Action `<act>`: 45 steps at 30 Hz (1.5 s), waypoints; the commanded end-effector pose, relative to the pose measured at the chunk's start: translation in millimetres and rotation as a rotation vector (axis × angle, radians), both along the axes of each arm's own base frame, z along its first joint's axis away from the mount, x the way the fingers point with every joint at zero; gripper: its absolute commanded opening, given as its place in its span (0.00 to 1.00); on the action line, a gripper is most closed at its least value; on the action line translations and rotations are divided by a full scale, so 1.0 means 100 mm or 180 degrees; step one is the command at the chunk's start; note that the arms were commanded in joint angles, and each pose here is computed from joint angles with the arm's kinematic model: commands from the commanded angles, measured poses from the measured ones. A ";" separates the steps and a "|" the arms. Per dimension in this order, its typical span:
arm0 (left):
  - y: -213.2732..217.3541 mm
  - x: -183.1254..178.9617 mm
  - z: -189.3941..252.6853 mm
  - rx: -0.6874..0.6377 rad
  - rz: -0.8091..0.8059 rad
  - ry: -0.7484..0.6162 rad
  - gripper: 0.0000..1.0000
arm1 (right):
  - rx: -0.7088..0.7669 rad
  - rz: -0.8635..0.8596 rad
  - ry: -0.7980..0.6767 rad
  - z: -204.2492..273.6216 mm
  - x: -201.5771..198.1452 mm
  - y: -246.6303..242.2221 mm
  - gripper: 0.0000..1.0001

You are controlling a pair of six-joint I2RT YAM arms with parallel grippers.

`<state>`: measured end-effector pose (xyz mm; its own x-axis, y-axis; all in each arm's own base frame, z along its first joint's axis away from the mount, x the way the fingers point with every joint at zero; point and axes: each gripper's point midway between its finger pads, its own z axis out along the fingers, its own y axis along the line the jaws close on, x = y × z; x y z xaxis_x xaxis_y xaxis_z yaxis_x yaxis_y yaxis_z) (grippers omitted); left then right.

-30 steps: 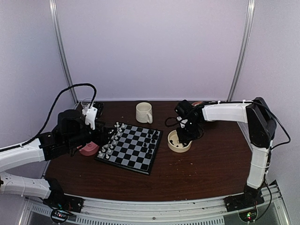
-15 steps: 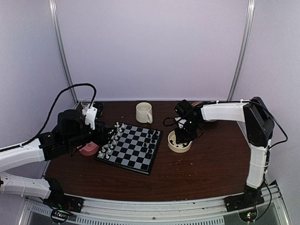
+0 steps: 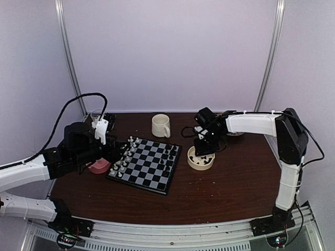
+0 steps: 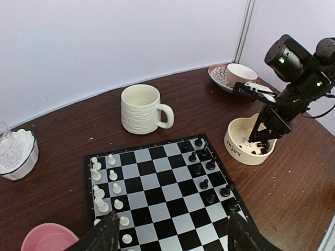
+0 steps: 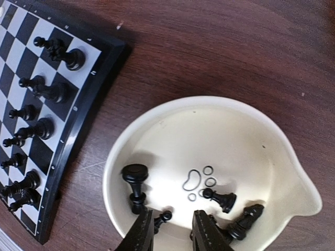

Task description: Set up the chess pieces on the board

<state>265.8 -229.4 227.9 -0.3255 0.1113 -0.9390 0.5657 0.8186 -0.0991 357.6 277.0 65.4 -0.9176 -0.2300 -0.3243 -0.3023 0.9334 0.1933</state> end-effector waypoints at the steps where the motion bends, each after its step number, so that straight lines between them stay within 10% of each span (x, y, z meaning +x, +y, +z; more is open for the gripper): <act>1: -0.01 0.00 0.23 -0.0115 -0.0006 -0.0191 0.71 | -0.0474 -0.0188 -0.0124 0.16 0.06 -0.28 0.28; 18: -0.04 0.00 0.20 -0.0112 -0.0036 -0.0161 0.71 | -0.1898 0.1188 -0.0330 0.22 0.01 -0.42 0.34; 34: -0.02 0.00 0.19 -0.0118 -0.0019 -0.0171 0.71 | 0.0192 0.1527 -0.1942 1.47 0.21 0.12 0.47; 37: -0.02 -0.01 0.20 -0.0120 -0.0016 -0.0174 0.71 | 0.0031 0.1862 -0.1971 1.43 0.13 0.09 0.36; 40: -0.02 -0.01 0.20 -0.0118 -0.0016 -0.0180 0.71 | -0.0126 0.2383 -0.1699 1.21 -0.03 0.08 0.03; 43: -0.02 -0.01 0.20 -0.0118 -0.0014 -0.0182 0.71 | -0.0081 0.2669 -0.1155 1.10 -0.15 0.06 0.25; 45: -0.01 0.00 0.20 -0.0112 -0.0001 -0.0182 0.71 | 0.0139 0.2825 -0.0971 1.13 -0.18 0.09 0.63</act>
